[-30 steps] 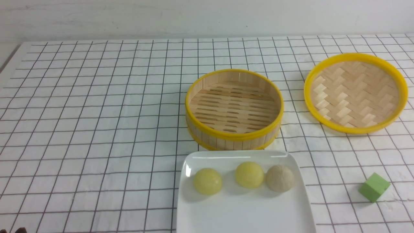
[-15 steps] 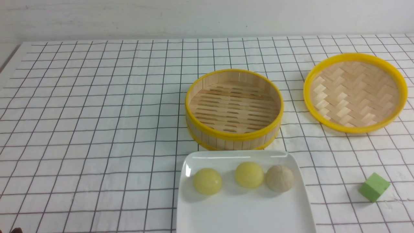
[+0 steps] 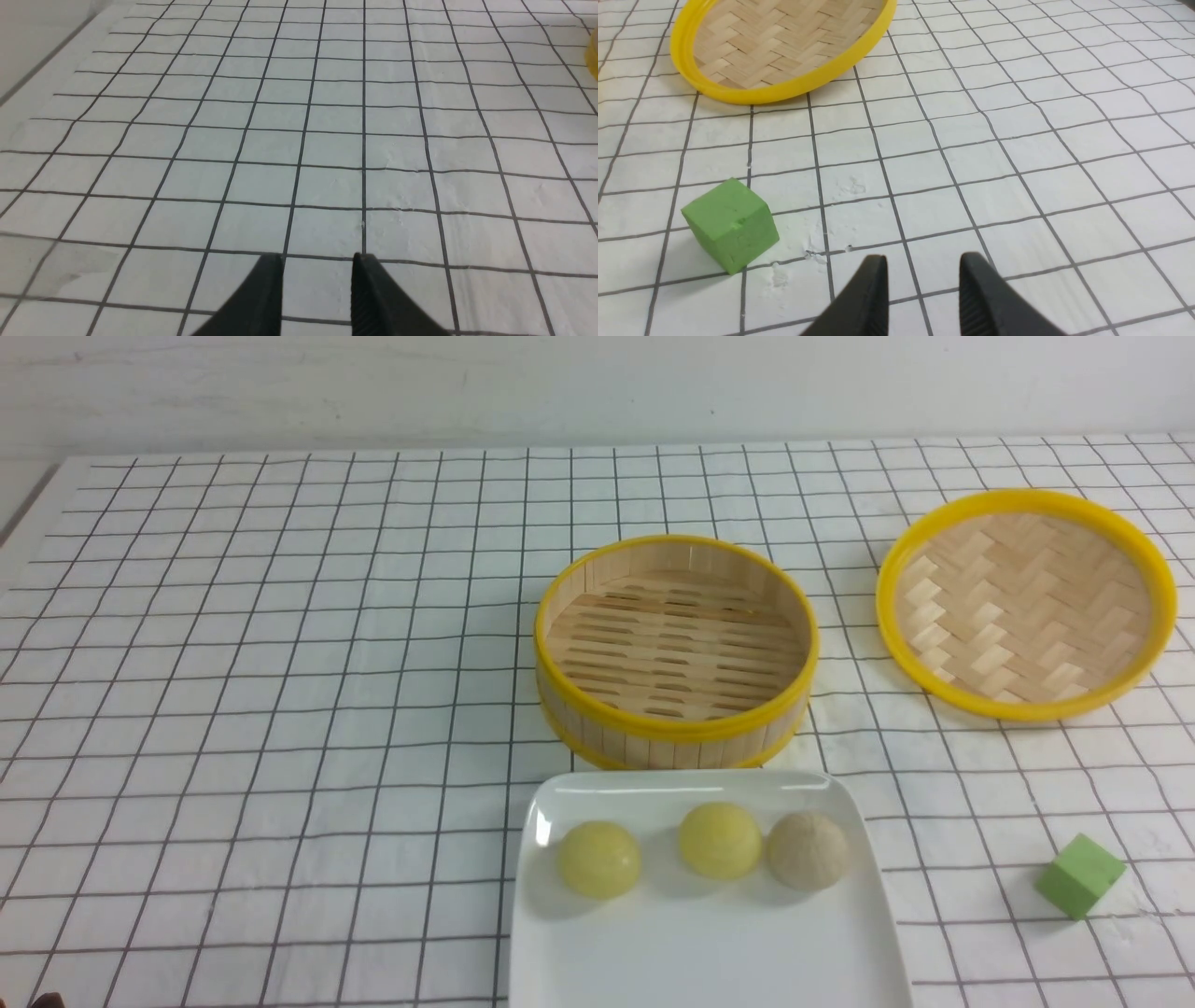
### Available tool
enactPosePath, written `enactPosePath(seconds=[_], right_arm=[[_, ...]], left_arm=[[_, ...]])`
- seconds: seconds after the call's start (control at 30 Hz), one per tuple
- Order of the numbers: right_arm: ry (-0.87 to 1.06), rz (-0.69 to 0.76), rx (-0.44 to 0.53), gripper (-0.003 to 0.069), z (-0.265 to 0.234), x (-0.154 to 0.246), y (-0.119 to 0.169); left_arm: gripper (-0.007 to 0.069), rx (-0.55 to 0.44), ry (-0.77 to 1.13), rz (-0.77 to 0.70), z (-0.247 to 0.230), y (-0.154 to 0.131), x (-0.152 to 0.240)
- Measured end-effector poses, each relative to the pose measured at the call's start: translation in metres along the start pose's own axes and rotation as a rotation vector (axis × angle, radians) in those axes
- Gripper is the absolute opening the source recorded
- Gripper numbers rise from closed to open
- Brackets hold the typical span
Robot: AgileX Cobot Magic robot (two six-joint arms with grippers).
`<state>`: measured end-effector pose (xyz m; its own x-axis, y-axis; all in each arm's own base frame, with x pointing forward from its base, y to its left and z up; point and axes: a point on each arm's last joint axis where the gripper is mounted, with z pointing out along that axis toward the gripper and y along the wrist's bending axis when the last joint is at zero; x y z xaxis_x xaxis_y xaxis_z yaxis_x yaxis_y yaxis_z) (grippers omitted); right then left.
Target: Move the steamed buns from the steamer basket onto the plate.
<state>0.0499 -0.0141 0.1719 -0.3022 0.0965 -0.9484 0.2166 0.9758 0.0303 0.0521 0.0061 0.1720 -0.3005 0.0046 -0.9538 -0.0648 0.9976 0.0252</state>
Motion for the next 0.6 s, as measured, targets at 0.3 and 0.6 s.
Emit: enactPosePath(seconds=[0.3,0.6], right_arm=[[0.001,0.01,-0.005,0.024,0.0,0.0001,0.0004],[0.009,0.057,-0.091,0.024,-0.0004,0.0006,0.0083]], left_arm=[[0.0241,0.0,0.0,0.0,0.0,0.0,0.0],[0.0241,0.0,0.0,0.0,0.0,0.0,0.0]])
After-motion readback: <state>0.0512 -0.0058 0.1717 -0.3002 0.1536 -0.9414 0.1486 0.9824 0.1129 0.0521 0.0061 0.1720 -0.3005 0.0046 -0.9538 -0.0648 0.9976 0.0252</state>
